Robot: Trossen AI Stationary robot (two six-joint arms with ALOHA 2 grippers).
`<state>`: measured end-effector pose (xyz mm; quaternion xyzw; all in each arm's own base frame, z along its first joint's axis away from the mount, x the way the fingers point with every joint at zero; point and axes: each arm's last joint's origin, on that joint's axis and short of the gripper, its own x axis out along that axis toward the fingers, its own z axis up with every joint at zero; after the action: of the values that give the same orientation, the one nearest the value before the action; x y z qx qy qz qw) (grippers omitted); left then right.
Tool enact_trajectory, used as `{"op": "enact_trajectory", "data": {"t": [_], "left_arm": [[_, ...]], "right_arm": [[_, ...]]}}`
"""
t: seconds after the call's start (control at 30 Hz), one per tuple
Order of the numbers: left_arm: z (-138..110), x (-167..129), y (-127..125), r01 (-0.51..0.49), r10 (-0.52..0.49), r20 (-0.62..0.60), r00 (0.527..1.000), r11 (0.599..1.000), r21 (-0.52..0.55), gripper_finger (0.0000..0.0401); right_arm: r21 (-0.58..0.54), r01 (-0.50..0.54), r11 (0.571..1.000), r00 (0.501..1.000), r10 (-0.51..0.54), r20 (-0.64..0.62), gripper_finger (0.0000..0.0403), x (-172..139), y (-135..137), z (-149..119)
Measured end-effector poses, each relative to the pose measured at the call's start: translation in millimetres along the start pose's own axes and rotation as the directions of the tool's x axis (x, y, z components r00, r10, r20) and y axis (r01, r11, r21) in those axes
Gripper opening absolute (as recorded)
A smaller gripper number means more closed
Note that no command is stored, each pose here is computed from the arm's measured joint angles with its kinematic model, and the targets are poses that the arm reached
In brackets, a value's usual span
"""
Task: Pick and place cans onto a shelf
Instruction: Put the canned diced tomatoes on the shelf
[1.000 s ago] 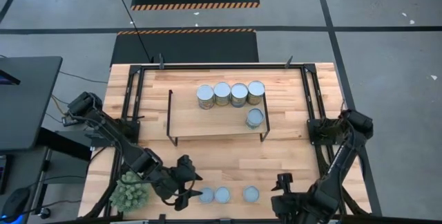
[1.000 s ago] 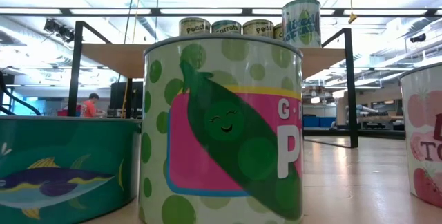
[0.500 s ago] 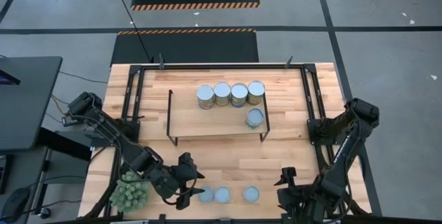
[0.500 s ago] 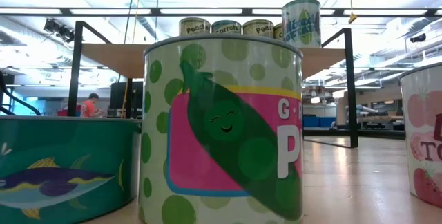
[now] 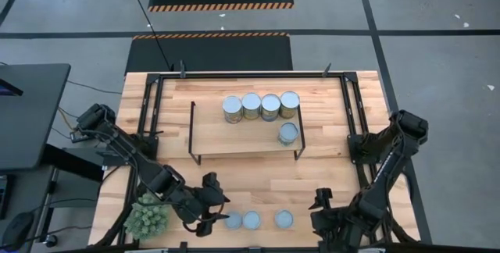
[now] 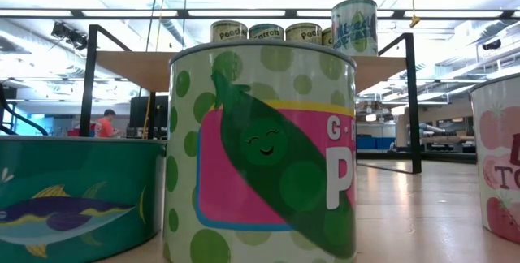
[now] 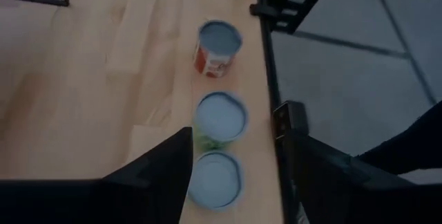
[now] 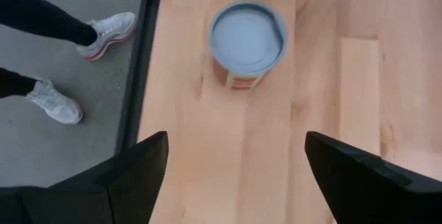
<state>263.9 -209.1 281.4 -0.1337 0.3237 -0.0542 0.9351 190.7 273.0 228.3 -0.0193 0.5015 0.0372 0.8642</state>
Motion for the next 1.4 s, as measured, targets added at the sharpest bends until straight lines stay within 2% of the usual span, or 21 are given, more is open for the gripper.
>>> {"op": "enact_trajectory", "data": {"t": [0.37,0.47,0.57,0.7,0.8,1.03,1.23,1.4], "left_arm": [[-18.0,12.8,13.8,-0.131,0.143,-0.152,0.978,0.987,0.092,0.0255],[-21.1,25.1,9.9,-0.108,0.119,-0.146,0.982,0.991,0.081,0.0254],[-24.5,36.3,6.4,-0.081,0.09,-0.146,0.985,0.994,0.067,0.0254],[-25.9,44.2,3.1,-0.063,0.064,-0.13,0.989,0.998,0.014,0.0254],[-25.5,45.1,2.5,-0.06,0.056,-0.125,0.991,0.998,-0.03,0.0254],[-22.5,45.5,0.1,-0.037,0.033,-0.095,0.995,0.998,-0.045,0.0254],[-20.9,45.5,-0.2,-0.047,0.043,-0.069,0.997,0.998,-0.049,0.0254],[-20.8,45.4,-0.2,-0.047,0.044,-0.067,0.997,0.998,-0.049,0.0254]], "right_arm": [[-0.036,0.0,0.999,1.0,0.001,0.028,0.0348,12.8,-7.7,5.7],[-0.046,-0.067,0.997,0.992,0.071,0.101,0.0348,24.2,-6.3,8.4],[-0.087,-0.089,0.992,0.977,0.104,0.187,0.0348,36.3,-8.3,9.4],[-0.09,-0.071,0.993,0.964,0.092,0.249,0.0348,48.1,-16.4,10.4],[-0.06,-0.065,0.996,0.966,0.078,0.248,0.0348,55.1,-24.0,10.7],[-0.019,-0.086,0.996,0.966,0.088,0.241,0.037,61.7,-33.9,17.2],[-0.034,-0.117,0.993,0.968,0.121,0.219,0.0397,62.4,-34.3,17.6],[-0.083,-0.11,0.99,0.968,0.126,0.219,0.0396,61.1,-31.6,15.5]]}}
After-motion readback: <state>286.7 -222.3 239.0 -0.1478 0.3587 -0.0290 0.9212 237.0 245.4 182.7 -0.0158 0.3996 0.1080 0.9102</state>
